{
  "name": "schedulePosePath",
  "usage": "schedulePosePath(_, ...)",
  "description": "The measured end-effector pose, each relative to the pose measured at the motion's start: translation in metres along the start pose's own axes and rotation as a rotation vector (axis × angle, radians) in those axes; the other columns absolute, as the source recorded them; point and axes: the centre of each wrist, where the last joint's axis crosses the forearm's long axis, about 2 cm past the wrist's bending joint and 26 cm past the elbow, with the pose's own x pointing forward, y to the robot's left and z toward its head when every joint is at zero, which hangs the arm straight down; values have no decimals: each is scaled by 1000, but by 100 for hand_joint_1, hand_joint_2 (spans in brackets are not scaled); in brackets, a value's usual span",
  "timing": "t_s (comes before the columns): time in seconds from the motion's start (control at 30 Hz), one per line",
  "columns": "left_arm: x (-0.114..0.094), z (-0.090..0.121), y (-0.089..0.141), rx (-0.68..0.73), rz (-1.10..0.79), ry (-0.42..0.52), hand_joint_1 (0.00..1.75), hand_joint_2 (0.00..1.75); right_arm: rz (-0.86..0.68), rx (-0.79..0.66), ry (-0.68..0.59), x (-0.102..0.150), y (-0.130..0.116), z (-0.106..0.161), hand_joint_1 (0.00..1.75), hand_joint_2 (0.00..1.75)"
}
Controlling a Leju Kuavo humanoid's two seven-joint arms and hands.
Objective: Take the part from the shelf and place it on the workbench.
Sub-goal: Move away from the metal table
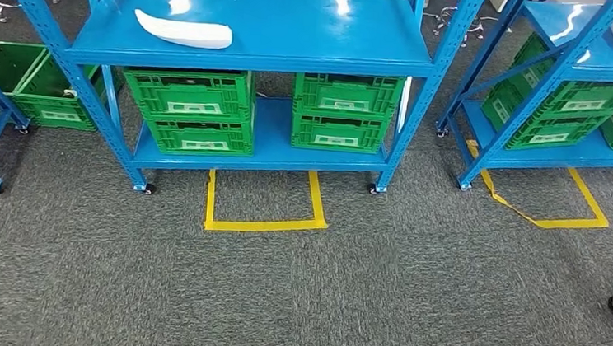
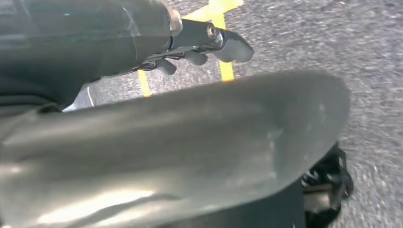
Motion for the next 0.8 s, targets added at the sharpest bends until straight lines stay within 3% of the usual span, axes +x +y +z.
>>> schedulePosePath(0.63,1,0,-2,-5,0,-2,0,0,2,-3,1,-1,-1,0,0,0)
schedulePosePath(0.77,-1,0,-1,-4,0,1,0,0,3,-3,3,-3,-2,0,0,175)
schedulePosePath(0.8,-1,0,-1,-4,0,1,0,0,3,-3,3,-3,-2,0,0,175)
